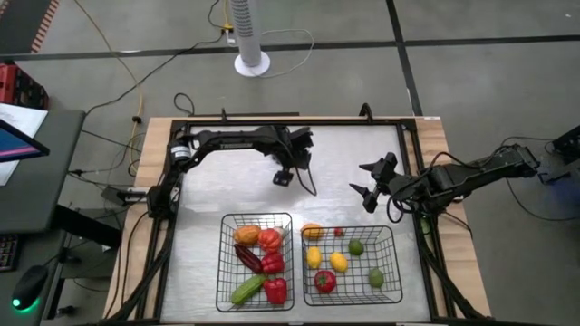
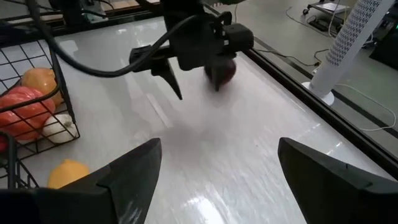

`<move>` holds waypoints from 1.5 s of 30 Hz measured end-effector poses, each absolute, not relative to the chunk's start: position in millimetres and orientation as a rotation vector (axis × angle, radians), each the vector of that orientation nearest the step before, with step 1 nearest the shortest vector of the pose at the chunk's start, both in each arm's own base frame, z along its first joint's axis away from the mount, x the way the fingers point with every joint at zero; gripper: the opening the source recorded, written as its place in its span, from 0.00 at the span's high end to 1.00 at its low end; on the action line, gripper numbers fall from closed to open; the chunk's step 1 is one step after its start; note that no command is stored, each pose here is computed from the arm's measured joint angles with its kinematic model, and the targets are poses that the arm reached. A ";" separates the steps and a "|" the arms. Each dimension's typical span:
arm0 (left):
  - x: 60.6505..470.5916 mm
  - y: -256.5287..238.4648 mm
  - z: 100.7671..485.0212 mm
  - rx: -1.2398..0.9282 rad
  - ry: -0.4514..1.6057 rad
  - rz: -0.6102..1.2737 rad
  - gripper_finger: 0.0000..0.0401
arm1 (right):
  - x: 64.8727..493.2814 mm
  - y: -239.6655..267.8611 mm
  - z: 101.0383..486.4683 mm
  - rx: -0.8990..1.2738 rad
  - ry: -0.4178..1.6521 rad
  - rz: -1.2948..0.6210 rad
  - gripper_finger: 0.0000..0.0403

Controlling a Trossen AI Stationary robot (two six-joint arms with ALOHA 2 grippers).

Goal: Sort produce into baskets
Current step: Put the red apple into the right black wire basket

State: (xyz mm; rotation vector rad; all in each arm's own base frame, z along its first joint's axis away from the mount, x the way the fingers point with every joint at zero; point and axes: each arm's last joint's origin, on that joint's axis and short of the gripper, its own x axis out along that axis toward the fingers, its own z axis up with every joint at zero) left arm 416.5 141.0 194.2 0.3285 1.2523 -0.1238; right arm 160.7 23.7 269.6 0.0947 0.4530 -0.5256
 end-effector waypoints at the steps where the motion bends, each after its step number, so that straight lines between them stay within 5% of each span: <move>1: 415.6 142.6 193.0 0.325 1.256 -0.120 0.26 | 160.7 23.7 269.6 0.095 0.453 -0.526 0.13; 12: 401.4 145.5 233.2 0.290 1.193 -0.086 0.26 | 160.2 24.0 268.4 0.098 0.470 -0.511 0.13; 23: 380.2 221.3 234.4 0.054 1.031 0.195 0.26 | 161.4 24.0 270.0 0.093 0.455 -0.507 0.13; 45: 405.8 187.7 263.1 0.327 1.092 0.274 0.26 | 168.3 21.5 267.1 0.066 0.469 -0.520 0.13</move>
